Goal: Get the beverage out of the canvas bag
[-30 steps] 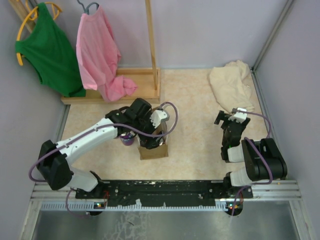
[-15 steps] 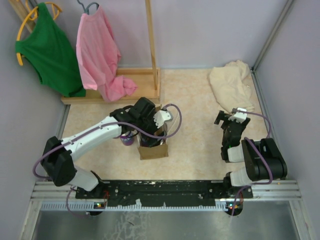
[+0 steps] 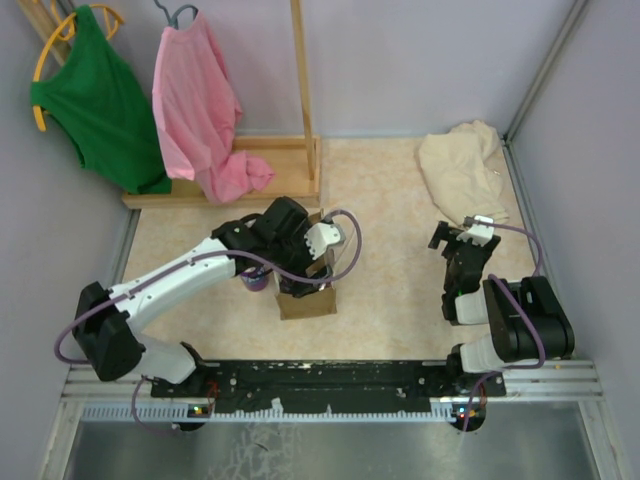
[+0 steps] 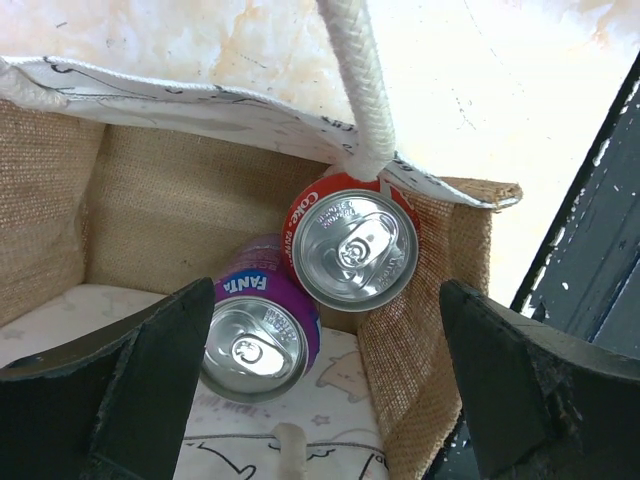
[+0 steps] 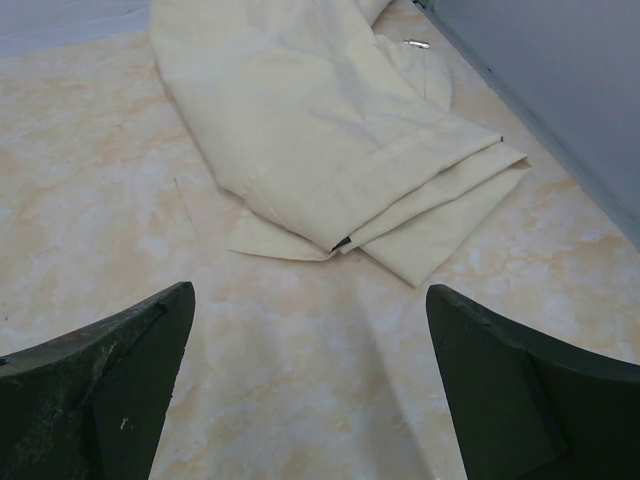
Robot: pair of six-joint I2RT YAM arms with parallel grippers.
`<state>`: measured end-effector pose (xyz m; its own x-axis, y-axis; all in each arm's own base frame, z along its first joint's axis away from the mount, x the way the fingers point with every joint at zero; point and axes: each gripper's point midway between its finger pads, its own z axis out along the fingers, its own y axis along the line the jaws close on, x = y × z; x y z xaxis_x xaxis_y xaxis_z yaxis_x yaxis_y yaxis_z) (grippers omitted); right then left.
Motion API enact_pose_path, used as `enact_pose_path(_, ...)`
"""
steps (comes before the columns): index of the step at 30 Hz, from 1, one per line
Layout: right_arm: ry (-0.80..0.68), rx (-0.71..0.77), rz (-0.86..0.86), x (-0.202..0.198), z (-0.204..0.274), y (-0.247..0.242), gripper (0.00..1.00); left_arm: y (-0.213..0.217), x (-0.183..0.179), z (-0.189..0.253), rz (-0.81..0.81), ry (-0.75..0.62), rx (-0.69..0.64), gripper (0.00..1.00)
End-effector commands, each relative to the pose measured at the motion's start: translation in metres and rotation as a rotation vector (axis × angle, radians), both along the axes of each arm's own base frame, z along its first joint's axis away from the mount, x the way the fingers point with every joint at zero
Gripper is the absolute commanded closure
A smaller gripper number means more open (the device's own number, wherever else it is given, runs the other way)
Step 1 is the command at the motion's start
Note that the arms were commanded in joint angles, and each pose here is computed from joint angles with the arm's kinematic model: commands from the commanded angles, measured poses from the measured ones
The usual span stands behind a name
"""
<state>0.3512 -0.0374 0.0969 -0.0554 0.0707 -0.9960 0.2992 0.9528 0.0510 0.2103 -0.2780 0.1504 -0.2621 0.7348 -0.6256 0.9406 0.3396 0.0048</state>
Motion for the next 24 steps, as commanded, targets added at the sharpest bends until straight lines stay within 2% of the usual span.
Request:
enact_pose_path(1, -0.043, -0.008, -0.006, 0.004, 0.012, -0.002, 0.01, -0.001, -0.007, 0.009, -0.024, -0.017, -0.011, 0.0)
enact_pose_path(15, -0.043, -0.007, -0.005, 0.004, 0.012, -0.002, 0.01, -0.013, -0.001, -0.008, -0.099, -0.053, 0.005, 0.01)
enact_pose_path(24, -0.043, -0.008, -0.006, 0.004, 0.012, -0.002, 0.01, -0.018, -0.013, -0.027, -0.151, 0.024, 0.04, 0.01)
